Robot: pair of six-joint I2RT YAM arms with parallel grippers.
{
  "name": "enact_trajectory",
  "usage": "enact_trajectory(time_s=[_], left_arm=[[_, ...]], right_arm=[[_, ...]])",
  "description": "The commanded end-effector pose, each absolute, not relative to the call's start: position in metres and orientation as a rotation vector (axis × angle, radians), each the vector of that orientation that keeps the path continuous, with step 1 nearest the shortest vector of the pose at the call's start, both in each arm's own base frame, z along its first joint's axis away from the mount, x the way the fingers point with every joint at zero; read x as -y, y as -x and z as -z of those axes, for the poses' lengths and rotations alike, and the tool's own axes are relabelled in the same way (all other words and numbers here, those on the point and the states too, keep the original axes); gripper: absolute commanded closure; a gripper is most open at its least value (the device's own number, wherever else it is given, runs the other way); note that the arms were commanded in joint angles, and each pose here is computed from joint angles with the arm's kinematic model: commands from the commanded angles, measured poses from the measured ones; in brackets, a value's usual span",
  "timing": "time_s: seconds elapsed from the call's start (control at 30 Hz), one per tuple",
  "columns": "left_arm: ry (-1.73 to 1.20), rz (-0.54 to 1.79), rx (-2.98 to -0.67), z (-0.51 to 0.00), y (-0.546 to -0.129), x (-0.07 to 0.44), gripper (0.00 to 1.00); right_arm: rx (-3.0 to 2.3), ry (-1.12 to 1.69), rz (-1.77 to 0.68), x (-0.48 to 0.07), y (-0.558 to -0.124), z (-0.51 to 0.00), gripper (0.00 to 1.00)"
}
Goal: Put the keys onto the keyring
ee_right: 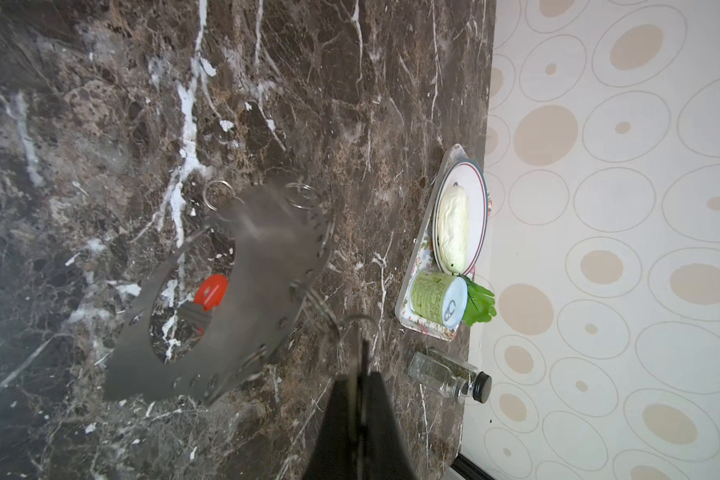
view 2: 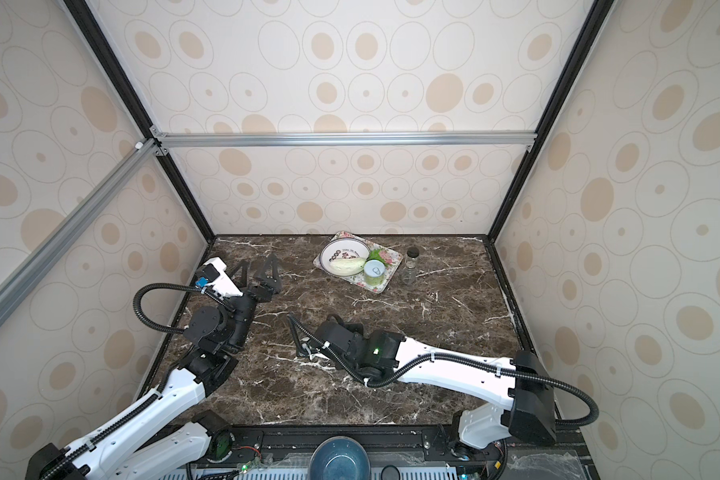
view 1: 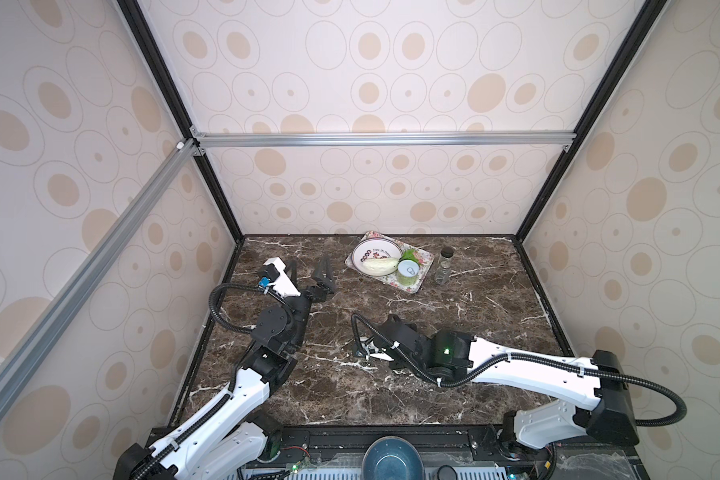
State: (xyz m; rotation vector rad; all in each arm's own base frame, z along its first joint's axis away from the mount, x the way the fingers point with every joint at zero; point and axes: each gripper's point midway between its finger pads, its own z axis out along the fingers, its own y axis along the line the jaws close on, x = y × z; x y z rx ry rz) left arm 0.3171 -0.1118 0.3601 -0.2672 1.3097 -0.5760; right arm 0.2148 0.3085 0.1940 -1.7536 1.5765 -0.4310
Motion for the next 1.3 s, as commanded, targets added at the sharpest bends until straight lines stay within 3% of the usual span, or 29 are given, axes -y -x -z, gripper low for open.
enact_trajectory(time_s=[0.0, 0.23, 0.8, 1.27], left_arm=[[0.307, 0.6, -1.275, -0.368, -0.313, 0.107, 0.0], [0.312, 0.596, -1.272, -0.368, -0.312, 0.105, 0.0], [0.323, 0.595, -1.263, -0.367, -0.311, 0.103, 0.0], [0.372, 0.479, -1.303, -0.355, -0.326, 0.094, 0.0]], right_arm=[[-1.529, 1.705, 0.443, -0.317, -0.22, -0.203, 1.0], [-1.486, 1.679, 0.543, -0.305, -0.236, -0.217, 1.0], [-1.59, 1.515, 0.666, -0.213, -0.249, -0.232, 1.0], [-1.597, 1.654, 0.602, -0.233, -0.246, -0.198, 1.0]])
